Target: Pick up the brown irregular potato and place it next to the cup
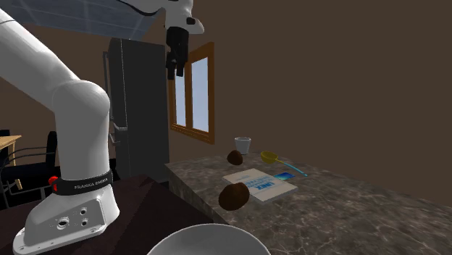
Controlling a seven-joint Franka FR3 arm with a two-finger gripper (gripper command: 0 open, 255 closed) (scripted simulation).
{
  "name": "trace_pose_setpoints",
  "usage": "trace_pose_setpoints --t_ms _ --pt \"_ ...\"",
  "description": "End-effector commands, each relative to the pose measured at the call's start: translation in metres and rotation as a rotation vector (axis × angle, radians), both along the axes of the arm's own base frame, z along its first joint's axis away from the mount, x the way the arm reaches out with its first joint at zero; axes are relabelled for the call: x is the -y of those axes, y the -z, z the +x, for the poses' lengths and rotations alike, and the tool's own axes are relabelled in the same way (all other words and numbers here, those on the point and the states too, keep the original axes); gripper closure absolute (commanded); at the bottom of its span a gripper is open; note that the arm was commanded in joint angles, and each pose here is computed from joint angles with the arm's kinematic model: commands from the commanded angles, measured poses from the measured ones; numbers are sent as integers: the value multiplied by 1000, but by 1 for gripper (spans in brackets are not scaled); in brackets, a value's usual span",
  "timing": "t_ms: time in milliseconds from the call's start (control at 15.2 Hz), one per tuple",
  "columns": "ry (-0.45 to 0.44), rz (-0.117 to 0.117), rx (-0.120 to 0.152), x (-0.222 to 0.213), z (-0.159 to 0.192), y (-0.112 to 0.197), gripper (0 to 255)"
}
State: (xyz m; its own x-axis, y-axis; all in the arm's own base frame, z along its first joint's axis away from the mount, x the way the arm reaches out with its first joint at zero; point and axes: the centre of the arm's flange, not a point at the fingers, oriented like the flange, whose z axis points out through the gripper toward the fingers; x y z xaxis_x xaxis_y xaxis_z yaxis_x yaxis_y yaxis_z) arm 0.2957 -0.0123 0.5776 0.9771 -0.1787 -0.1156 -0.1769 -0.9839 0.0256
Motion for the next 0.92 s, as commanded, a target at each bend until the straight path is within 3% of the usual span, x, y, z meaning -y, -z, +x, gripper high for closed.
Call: trace_pose_setpoints --t_ms 0,858 --pt "0 0 0 0 0 0 0" --pt "45 32 289 114 -62 132 0"
